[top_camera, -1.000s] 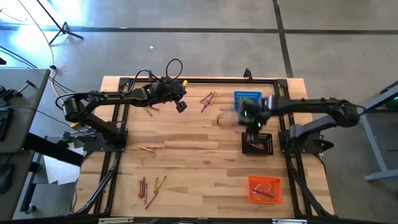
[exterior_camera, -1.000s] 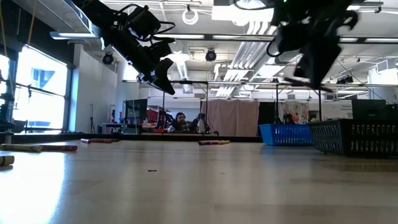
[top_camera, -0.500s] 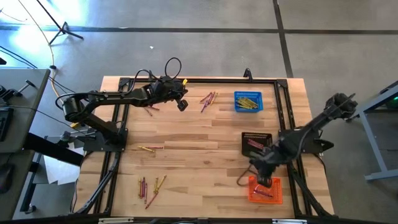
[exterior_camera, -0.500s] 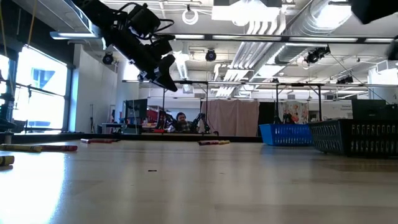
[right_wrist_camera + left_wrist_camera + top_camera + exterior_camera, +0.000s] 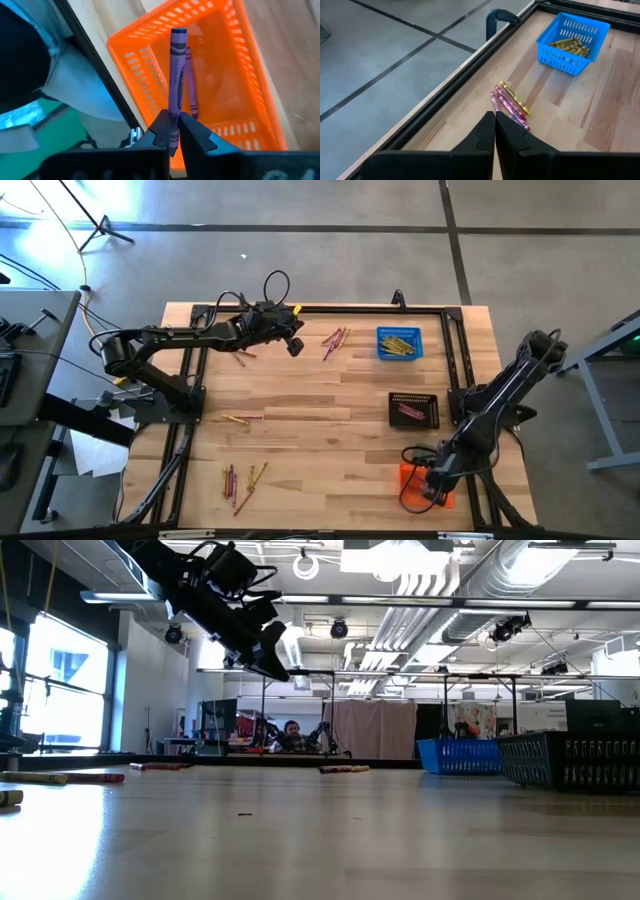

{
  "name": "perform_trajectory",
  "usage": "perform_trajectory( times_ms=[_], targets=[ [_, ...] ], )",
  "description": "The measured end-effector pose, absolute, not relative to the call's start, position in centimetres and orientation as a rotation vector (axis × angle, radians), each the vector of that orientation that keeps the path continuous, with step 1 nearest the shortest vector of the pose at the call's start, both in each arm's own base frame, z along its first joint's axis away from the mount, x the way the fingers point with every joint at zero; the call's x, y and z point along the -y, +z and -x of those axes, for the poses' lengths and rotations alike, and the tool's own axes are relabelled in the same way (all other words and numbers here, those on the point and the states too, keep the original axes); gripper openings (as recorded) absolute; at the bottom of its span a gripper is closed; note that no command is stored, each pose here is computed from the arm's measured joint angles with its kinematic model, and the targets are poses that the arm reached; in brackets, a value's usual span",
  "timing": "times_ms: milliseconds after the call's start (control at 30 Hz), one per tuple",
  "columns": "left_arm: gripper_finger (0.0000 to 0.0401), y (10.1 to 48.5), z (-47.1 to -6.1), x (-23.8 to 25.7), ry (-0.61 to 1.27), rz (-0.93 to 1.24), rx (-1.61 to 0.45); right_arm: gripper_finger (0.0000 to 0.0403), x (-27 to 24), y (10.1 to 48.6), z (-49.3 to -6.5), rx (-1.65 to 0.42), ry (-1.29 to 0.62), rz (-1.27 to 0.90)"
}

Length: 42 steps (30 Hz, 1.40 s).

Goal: Sort crayons
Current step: Put the violet crayon into the orange bin

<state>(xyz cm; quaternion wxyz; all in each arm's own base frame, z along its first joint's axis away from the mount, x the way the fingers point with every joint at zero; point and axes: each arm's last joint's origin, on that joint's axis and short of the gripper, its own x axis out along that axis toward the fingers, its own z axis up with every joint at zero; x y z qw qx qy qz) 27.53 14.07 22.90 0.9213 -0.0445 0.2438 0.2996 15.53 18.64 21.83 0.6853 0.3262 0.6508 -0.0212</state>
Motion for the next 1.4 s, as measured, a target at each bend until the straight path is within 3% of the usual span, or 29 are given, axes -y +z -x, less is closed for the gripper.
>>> perform_trajectory(
  times_ms=[367, 567, 933, 1133, 1400],
  targets=[
    [0.0003, 22.6, -27.4, -13.9, 0.572, 0.108, -0.538, 0.0077, -18.9, 21.1, -16.0, -1.445, -0.08, -0.719],
    [0.0003, 22.3, -28.0, -12.9, 0.44, 0.13, -0.539, 0.0077, -18.3, 21.3, -16.8, -1.424, -0.083, -0.745],
    [0.0003, 21.1, -31.0, -11.3, 0.283, -0.186, -0.481, 0.0078, -16.7, 22.7, -19.4, -1.274, -0.035, -0.629],
    [0.0004, 19.9, -31.9, -11.5, 0.235, -0.233, -0.46, 0.0078, -15.1, 22.6, -20.5, -1.233, -0.059, -0.565],
    [0.0058, 17.8, -33.4, -12.0, 0.198, -0.186, -0.378, 0.0078, -12.5, 22.6, -22.1, -1.152, -0.068, -0.38]
  ],
)
